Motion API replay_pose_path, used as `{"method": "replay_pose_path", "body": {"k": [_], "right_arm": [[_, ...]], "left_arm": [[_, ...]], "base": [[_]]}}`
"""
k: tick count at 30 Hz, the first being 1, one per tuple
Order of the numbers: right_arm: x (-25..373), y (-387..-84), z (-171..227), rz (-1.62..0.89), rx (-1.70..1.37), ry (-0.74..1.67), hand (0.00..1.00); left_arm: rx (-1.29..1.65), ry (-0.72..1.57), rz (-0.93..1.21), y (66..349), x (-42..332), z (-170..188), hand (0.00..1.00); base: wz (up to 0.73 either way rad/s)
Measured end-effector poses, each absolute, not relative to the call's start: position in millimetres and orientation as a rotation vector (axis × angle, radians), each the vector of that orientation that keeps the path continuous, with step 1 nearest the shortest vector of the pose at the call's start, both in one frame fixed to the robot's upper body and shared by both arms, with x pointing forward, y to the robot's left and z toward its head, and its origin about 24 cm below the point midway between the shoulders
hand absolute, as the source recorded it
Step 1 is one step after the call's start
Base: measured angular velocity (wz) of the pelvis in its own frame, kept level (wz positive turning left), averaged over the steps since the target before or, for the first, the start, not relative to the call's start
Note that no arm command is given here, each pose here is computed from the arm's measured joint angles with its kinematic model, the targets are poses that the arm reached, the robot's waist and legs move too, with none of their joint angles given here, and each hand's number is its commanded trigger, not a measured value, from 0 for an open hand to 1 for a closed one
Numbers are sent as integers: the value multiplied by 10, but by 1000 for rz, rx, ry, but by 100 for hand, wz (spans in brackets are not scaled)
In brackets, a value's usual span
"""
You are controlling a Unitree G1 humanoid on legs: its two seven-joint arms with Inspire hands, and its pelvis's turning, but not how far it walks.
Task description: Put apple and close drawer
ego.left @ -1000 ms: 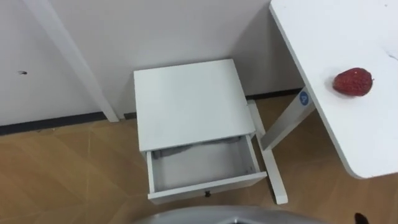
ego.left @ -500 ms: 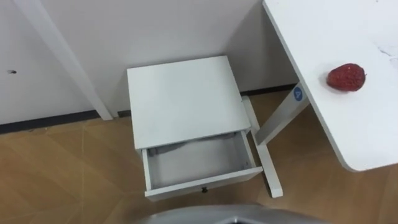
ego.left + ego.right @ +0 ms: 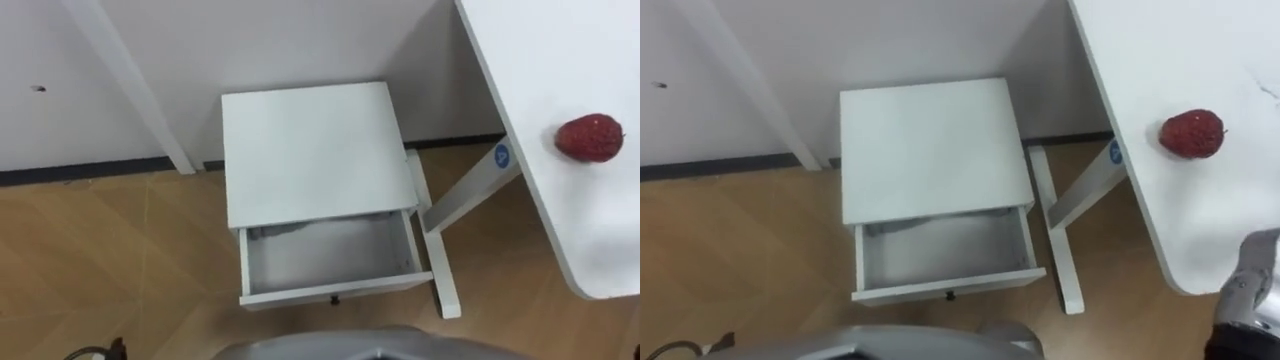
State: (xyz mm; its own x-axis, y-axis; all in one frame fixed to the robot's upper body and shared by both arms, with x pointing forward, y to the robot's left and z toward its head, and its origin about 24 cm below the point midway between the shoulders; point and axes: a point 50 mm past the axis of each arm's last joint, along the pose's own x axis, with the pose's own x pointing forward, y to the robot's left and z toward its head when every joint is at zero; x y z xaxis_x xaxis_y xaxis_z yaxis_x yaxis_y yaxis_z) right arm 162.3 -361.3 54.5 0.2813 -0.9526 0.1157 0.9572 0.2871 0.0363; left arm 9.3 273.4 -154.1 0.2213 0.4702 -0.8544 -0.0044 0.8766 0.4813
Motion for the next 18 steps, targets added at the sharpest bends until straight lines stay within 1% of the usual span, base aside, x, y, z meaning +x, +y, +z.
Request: {"method": "replay_pose_path", "body": {"k": [9, 14, 18], "right_arm": [[1880, -3375, 529, -982, -192, -86, 0], [1941, -3298, 522, -886, -252, -79, 0], [2013, -3162, 421, -756, -264, -26, 0]], "left_arm": [[424, 1304, 327, 2721, 124, -1540, 0], [419, 1296, 312, 2719, 135, -1534, 0], [431, 1288, 285, 2694, 153, -1536, 0]], "base": [[-1], [0], [1]]}}
